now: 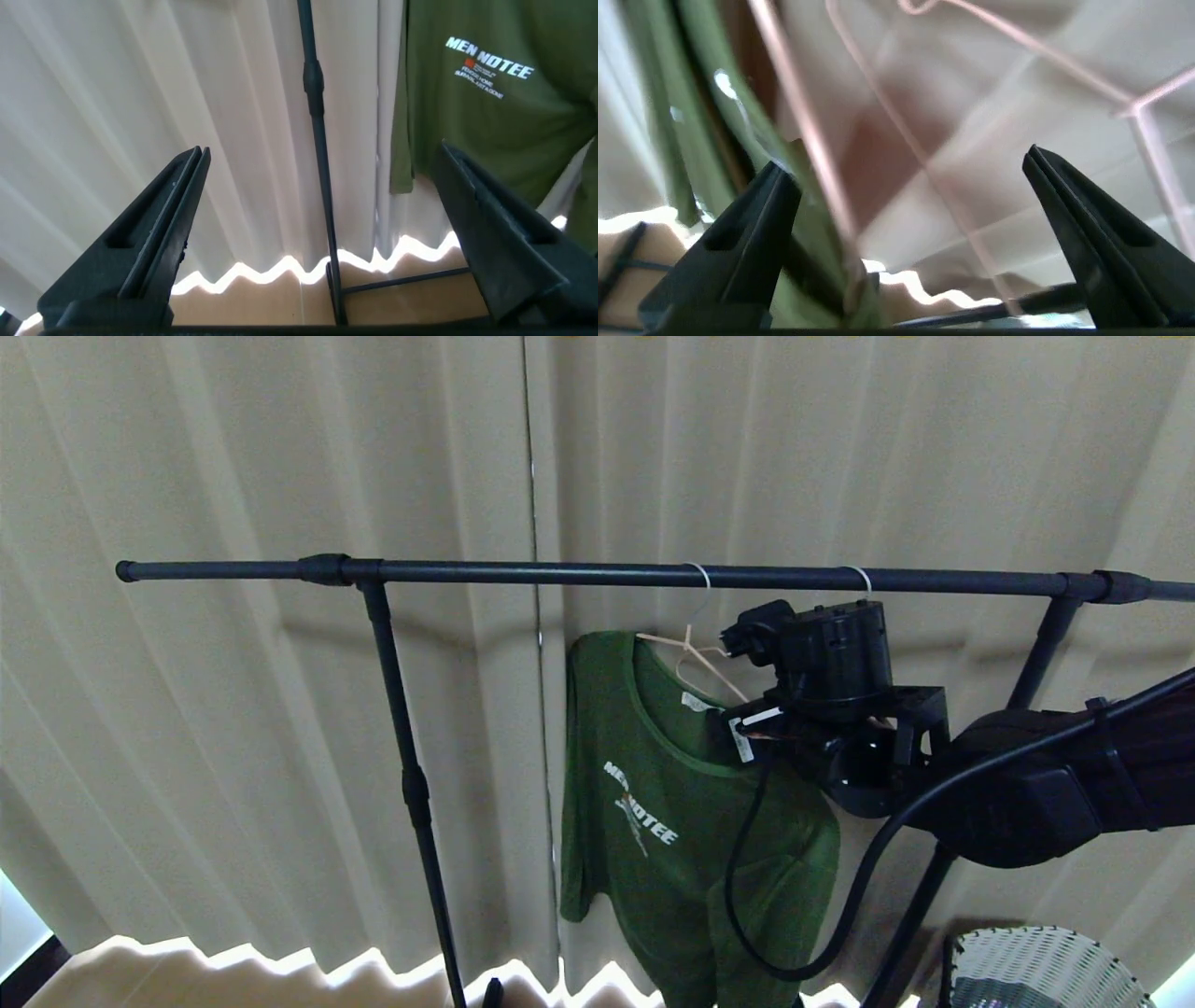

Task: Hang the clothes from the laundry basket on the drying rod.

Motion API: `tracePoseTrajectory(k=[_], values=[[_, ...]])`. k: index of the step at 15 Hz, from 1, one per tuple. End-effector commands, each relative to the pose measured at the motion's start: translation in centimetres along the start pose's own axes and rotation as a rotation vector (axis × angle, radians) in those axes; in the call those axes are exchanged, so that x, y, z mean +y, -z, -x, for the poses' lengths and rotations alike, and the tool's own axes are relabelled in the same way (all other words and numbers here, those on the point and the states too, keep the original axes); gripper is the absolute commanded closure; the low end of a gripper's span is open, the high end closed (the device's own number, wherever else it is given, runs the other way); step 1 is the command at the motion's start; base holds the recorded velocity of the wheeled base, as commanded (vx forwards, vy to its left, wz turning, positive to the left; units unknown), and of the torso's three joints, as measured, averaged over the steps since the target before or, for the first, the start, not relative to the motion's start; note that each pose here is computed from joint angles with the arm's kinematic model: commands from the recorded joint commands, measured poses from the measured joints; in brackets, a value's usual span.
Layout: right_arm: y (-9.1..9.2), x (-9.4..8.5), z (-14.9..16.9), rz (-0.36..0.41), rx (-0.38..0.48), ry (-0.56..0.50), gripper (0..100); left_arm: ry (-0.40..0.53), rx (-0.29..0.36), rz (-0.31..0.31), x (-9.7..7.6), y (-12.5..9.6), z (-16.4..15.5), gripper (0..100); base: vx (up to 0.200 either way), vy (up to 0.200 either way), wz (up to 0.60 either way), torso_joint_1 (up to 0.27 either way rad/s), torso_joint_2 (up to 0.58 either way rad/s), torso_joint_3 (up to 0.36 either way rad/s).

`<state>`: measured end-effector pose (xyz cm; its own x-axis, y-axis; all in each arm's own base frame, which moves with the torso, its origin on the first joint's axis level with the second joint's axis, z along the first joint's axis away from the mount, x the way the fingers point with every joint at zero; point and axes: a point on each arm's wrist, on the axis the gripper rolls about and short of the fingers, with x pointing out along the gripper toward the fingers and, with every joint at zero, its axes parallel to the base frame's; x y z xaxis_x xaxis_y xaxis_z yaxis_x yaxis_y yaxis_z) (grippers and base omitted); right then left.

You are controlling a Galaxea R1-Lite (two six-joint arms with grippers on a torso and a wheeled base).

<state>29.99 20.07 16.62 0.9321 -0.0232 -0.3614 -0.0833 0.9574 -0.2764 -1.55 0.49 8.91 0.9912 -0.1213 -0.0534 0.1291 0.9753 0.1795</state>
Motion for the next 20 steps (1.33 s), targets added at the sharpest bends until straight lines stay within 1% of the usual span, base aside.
tracePoseTrajectory(k=[1,5,8,9,10,13,14,15,16,18,19,20], values=[[0.0,0.3,0.7,-0.007,-0.011,-0.028,0,0.0,0.006,0.0,0.0,0.1,-0.1,0,0.0,0.0,0.0,0.0,0.0,0.0],[-0.1,0.2,1.3,-0.059,-0.055,-0.07,0,-0.001,0.006,0.001,0.0,0.1,-0.1,0,0.0,0.0,0.0,0.0,0.0,0.0],[0.2,-0.7,2.6,-0.106,-0.14,-0.139,0,-0.002,0.013,0.001,0.0,0.3,-0.1,0,0.0,0.0,0.0,0.0,0.0,0.0],[0.3,-0.9,2.8,-0.112,-0.151,-0.153,0,-0.002,0.013,0.001,0.0,0.3,-0.1,0,0.0,0.0,0.0,0.0,0.0,0.0],[0.7,-1.2,3.2,-0.126,-0.178,-0.19,0,-0.001,0.016,0.001,-0.1,0.4,-0.1,0,0.0,0.0,0.0,0.0,0.0,0.0],[1.3,-1.7,3.6,-0.156,-0.237,-0.215,0,-0.001,0.017,0.0,-0.1,0.4,-0.1,0,0.0,0.0,0.0,0.0,0.0,0.0],[1.3,-1.8,3.7,-0.173,-0.269,-0.215,0,-0.001,0.019,0.002,-0.1,0.5,-0.1,0,0.0,0.0,0.0,0.0,0.0,0.0],[1.3,-2.3,4.4,-0.192,-0.307,-0.214,0,-0.003,0.024,0.018,-0.1,0.6,-0.2,0,0.0,0.0,0.0,0.0,0.0,0.0],[1.3,-2.7,5.0,-0.2,-0.324,-0.215,0,-0.014,0.026,0.03,-0.1,0.6,-0.2,0,0.0,0.0,0.0,0.0,0.0,0.0],[1.3,-4.6,7.6,-0.22,-0.364,-0.221,0,-0.057,0.032,0.059,0.0,0.6,-0.2,0,0.0,0.0,0.0,0.0,0.0,0.0],[1.5,-5.4,8.2,-0.225,-0.371,-0.218,0,-0.072,0.034,0.065,0.0,0.6,-0.2,0,0.0,0.0,0.0,0.0,0.0,0.0],[2.3,-7.5,9.7,-0.234,-0.377,-0.189,0,-0.117,0.045,0.083,0.1,0.7,-0.2,0,0.0,0.0,0.0,0.0,0.0,0.0]])
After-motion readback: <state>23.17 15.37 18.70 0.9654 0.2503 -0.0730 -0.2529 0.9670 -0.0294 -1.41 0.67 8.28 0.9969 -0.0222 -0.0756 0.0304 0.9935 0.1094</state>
